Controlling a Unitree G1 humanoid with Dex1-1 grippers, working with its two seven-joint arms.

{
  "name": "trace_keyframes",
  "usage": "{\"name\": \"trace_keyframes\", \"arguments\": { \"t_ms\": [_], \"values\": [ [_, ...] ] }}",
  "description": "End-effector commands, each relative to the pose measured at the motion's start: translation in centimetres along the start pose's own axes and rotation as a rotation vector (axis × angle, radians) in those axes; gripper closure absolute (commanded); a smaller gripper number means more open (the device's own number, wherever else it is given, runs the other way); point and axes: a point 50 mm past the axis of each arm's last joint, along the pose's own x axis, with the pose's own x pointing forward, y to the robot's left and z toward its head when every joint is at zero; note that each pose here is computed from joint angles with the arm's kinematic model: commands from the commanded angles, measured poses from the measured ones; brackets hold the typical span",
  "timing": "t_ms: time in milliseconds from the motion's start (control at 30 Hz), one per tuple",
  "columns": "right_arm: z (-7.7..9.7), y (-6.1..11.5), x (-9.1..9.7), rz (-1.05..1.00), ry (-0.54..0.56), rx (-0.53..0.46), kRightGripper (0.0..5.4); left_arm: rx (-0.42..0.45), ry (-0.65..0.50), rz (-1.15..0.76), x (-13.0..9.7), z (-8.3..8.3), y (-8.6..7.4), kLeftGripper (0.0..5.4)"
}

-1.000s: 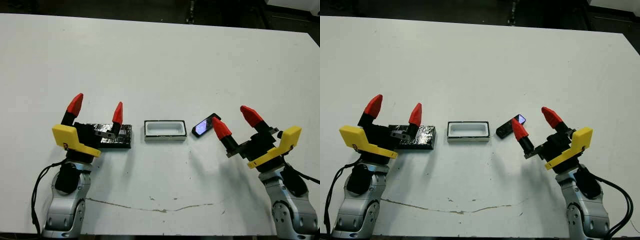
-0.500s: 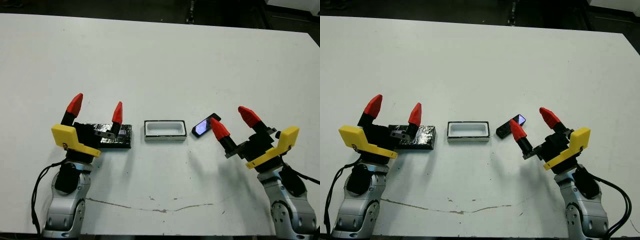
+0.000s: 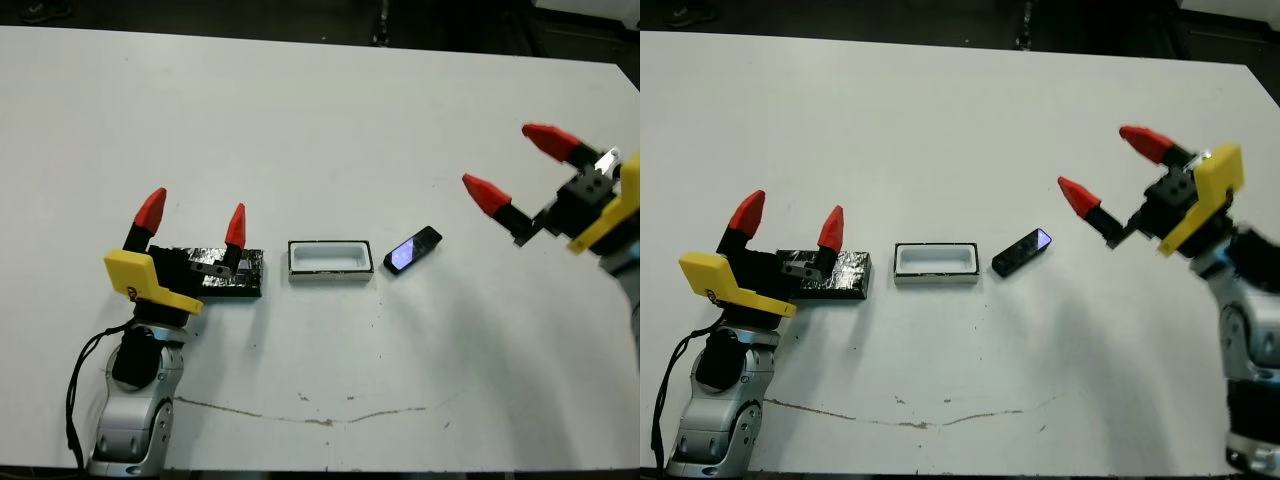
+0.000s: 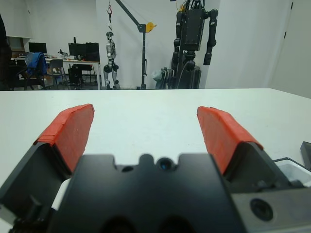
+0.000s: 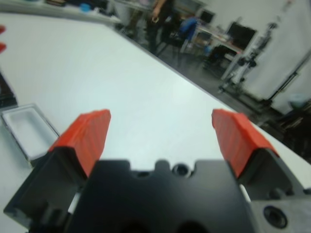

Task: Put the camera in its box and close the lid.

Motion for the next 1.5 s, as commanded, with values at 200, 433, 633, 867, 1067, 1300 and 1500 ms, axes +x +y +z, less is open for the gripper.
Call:
{"name": "trace_keyframes", "arguments": {
  "t_ms": [200, 433, 633, 867, 1067, 1300, 1500],
  "values": [
    [1.9, -2.2, 3.0, 0.248, 0.151, -0.117, 0.02, -0.003, 0.023, 0.012, -0.5, -0.5, -0.1, 0.01],
    [2.3, -1.2, 5.0, 0.427, 0.302, -0.316, 0.02, -0.006, 0.026, 0.008, -0.5, -0.5, 0.0, 0.01],
    [1.5, -0.6, 6.6, 0.614, 0.379, -0.354, 0.02, 0.002, 0.027, 0.016, -0.5, -0.5, -0.1, 0.01],
    [1.1, 0.3, 7.8, 0.756, 0.552, -0.441, 0.02, 0.005, 0.025, 0.021, -0.4, -0.4, -0.1, 0.01],
    [0.3, 1.4, 8.5, 0.843, 0.562, -0.474, 0.02, 0.003, 0.02, 0.021, -0.3, -0.4, -0.2, 0.01],
    [-0.7, 2.3, 9.2, 0.913, 0.62, -0.515, 0.02, 0.005, 0.018, 0.021, -0.3, -0.4, -0.2, 0.01],
    [-1.5, 2.9, 9.5, 0.942, 0.675, -0.519, 0.02, 0.005, 0.02, 0.024, -0.3, -0.4, -0.2, 0.01]
  ]
}}
